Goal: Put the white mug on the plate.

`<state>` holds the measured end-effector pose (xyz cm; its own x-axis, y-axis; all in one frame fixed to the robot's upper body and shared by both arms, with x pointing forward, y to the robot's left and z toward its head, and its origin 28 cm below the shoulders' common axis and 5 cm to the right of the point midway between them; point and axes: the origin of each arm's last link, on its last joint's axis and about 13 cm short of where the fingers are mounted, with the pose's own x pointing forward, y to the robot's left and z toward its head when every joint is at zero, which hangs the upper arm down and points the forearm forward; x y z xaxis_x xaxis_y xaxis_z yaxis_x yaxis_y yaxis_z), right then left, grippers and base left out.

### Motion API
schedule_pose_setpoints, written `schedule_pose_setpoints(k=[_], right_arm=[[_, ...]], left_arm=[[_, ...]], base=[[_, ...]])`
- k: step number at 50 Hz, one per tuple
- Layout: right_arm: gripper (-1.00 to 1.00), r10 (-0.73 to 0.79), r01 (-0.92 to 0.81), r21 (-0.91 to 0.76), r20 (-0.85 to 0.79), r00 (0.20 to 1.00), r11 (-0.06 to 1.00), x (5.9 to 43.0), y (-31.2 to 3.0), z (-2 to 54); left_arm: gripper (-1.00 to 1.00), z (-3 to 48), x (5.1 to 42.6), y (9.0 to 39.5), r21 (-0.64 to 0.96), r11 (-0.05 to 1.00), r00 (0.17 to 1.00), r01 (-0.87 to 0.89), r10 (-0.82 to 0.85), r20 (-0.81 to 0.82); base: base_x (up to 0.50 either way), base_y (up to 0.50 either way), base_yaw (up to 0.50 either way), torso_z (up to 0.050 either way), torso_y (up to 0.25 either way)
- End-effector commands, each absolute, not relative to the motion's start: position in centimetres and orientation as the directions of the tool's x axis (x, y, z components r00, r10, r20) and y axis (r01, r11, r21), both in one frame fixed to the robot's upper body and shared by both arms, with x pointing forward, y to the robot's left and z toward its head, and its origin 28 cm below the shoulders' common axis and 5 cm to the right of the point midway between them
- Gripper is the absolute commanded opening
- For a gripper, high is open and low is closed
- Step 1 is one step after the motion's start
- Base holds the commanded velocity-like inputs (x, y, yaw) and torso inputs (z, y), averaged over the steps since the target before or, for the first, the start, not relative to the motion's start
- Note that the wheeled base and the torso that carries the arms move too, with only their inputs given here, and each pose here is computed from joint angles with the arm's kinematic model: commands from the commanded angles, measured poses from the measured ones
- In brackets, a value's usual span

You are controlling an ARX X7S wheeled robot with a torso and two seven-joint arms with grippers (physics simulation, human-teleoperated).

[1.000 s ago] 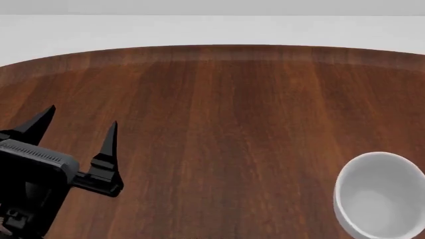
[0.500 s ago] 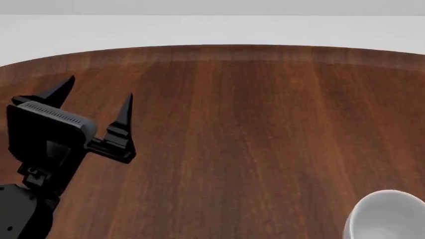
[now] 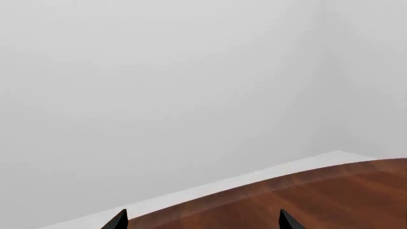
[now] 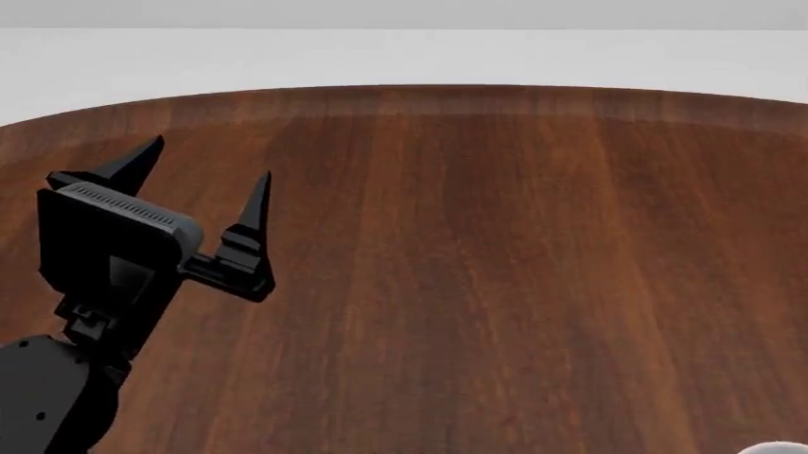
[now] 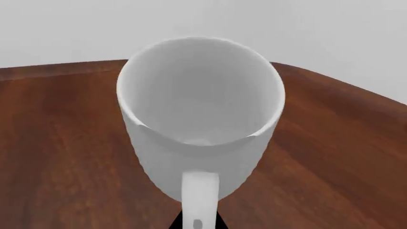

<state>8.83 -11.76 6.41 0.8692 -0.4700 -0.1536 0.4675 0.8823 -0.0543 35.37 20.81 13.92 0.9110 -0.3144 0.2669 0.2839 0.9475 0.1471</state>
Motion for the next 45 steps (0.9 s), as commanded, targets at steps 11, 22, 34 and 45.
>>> schedule_pose_setpoints(k=[11,22,34,45], right_arm=[[-1.00,-0.525,0.531,-0.036,-0.219,0.822,0.847,8.0,-12.4,4.1],[-1.00,-0.530,0.544,-0.023,-0.259,0.807,0.839,8.0,-12.7,3.2],[-1.00,-0.524,0.551,0.001,-0.307,0.795,0.834,8.1,-12.6,2.0],[-1.00,-0.502,0.533,0.015,-0.312,0.806,0.846,8.0,-11.9,2.4]], left_arm=[[1.00,13.9,35.2,20.8,0.157,0.946,0.910,0.285,-0.318,0.264],[1.00,13.9,35.2,20.8,0.159,0.947,0.912,0.280,-0.314,0.263],[1.00,14.0,35.2,20.7,0.170,0.946,0.915,0.276,-0.313,0.256],[1.00,13.8,35.1,20.5,0.172,0.943,0.914,0.283,-0.320,0.249]], base=[[0.00,0.00,0.00,0.000,0.000],[0.00,0.00,0.00,0.000,0.001],[0.00,0.00,0.00,0.000,0.000],[0.00,0.00,0.00,0.000,0.000]])
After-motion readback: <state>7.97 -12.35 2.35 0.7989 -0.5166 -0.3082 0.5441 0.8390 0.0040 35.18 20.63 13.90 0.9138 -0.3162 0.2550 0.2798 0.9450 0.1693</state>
